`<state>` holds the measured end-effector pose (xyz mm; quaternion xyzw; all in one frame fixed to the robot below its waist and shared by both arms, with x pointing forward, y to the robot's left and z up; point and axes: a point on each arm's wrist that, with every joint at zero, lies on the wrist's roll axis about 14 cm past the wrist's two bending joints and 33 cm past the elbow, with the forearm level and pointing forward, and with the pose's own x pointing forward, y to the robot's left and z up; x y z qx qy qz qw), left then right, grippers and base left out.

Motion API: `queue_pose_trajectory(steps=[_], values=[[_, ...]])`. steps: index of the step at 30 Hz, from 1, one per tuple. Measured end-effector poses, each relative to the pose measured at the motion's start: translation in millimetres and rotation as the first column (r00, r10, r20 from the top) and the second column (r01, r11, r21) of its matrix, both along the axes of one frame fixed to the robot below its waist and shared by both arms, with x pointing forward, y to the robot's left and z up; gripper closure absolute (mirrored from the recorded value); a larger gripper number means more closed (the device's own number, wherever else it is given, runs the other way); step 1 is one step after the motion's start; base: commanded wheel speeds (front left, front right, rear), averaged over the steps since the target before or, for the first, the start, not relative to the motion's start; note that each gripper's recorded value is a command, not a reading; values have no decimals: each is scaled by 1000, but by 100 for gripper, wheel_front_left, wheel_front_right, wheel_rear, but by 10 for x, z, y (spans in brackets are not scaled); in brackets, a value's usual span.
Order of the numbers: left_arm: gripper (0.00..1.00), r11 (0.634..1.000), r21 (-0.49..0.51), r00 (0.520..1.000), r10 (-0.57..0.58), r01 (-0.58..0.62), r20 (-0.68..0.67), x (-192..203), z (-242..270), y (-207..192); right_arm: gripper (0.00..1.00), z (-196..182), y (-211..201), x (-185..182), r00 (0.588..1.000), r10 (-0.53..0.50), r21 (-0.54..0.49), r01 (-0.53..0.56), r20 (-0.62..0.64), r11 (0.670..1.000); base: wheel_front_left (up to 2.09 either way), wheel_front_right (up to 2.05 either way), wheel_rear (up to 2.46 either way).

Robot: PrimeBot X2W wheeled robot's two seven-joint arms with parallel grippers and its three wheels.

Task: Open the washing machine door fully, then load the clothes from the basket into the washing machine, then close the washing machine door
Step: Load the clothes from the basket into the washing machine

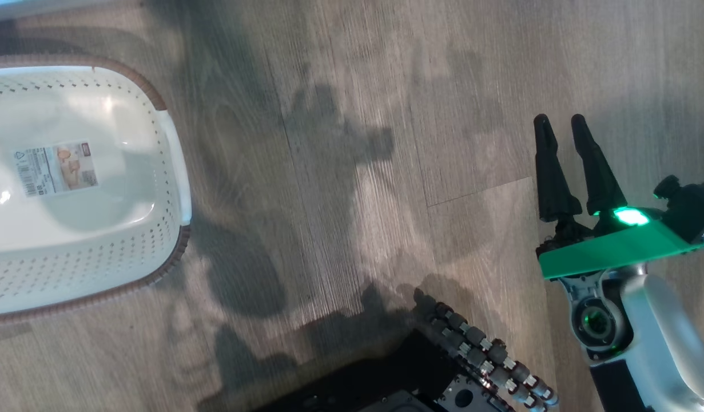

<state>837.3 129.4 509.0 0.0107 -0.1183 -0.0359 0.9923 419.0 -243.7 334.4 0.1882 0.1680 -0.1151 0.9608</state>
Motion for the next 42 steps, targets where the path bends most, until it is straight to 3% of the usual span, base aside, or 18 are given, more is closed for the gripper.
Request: queue_pose_trajectory(steps=[2,8,14,15,16,30,42], values=[[100,1000,19,1000,-3,2,31,-1,6,-3,0,-25,26,1,1000,6,5,-6,-5,1000,0,0,0],[100,1000,-28,980,-15,9,-200,52,-550,81,0,-71,64,25,1000,15,15,-15,-11,1000,0,0,0],[100,999,-45,955,-31,18,-294,33,-740,68,0,-63,87,86,1000,26,18,-26,1,999,0,0,0],[3,998,-59,948,-37,20,-317,18,-784,53,0,-77,97,84,1000,28,21,-28,-3,999,0,0,0],[0,998,-64,944,-41,22,-328,9,-803,44,0,-85,105,83,1000,29,24,-29,-4,999,0,0,0],[0,996,-58,910,-88,70,-404,-289,-938,10,0,4,181,215,997,59,17,-60,42,998,0,0,0],[0,989,-87,924,-140,117,-356,-710,-818,-59,0,206,202,337,991,79,-16,-78,108,997,0,0,0]])
